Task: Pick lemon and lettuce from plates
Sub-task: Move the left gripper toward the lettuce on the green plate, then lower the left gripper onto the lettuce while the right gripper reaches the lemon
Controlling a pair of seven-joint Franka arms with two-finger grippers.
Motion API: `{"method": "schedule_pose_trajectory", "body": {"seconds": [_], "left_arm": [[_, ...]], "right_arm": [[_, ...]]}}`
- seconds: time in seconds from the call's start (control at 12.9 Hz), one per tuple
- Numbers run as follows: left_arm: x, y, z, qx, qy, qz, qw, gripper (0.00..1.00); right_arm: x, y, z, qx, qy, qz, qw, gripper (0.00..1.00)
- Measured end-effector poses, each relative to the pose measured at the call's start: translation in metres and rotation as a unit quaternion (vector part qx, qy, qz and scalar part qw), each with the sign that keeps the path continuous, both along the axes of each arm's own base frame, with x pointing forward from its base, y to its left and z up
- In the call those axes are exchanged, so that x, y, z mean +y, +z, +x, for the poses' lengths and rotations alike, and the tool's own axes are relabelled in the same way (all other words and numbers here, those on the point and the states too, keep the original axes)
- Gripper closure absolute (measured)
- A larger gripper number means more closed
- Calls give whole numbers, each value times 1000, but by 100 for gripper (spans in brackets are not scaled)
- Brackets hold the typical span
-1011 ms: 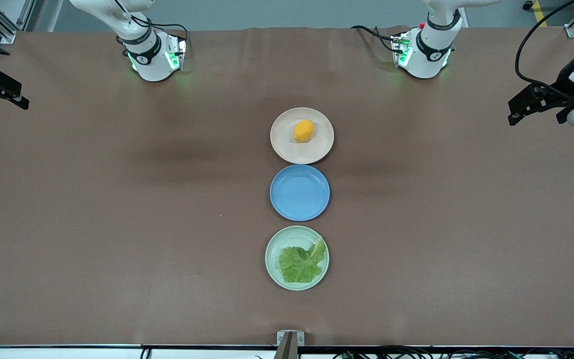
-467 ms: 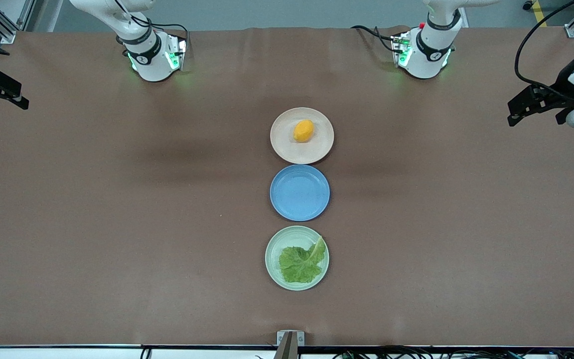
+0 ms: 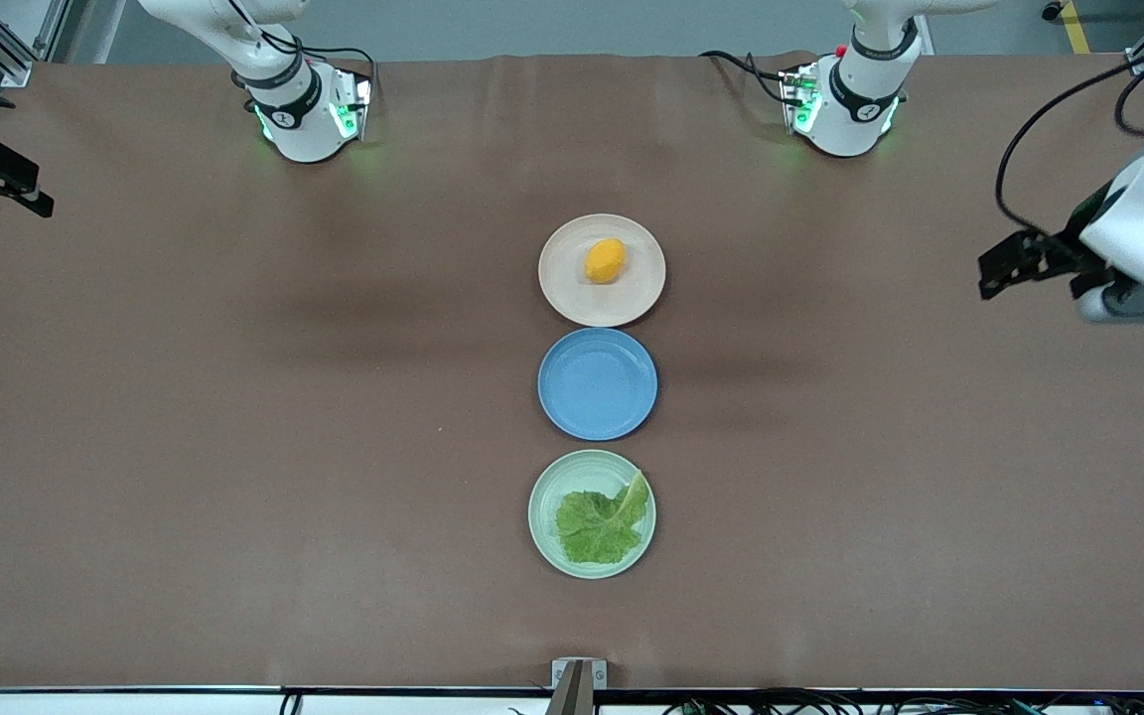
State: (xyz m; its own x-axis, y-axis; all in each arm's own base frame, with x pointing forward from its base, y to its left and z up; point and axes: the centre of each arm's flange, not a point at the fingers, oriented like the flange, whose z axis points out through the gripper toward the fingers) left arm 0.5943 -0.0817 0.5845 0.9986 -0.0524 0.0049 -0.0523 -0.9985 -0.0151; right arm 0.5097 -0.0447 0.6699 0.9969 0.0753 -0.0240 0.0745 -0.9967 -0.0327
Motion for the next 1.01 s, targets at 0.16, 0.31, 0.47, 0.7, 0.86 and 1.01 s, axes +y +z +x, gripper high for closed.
{"method": "schedule_pose_trajectory", "body": {"seconds": [0.16, 0.31, 0.47, 0.7, 0.86, 1.01], "left_arm": [[-40, -28, 25, -10, -29, -8, 999, 0], [-83, -59, 46, -30, -58, -19, 998, 0], [-124, -98, 61, -46, -86, -30, 995, 0], [-184, -152, 74, -85, -123, -51, 987, 0], [-222, -182, 76, -117, -144, -67, 980, 0], [-244, -222, 81, -141, -155, -80, 974, 0]], "right_arm": [[-2, -3, 2, 3, -2, -7, 1000, 0], [-7, -24, 14, 21, -6, -9, 1000, 0], [-20, -58, 35, 40, -17, -10, 999, 0], [-30, -123, 68, 84, -23, -17, 996, 0], [-25, -140, 77, 93, -25, -20, 995, 0], [6, -141, 80, 92, -60, -8, 994, 0]]}}
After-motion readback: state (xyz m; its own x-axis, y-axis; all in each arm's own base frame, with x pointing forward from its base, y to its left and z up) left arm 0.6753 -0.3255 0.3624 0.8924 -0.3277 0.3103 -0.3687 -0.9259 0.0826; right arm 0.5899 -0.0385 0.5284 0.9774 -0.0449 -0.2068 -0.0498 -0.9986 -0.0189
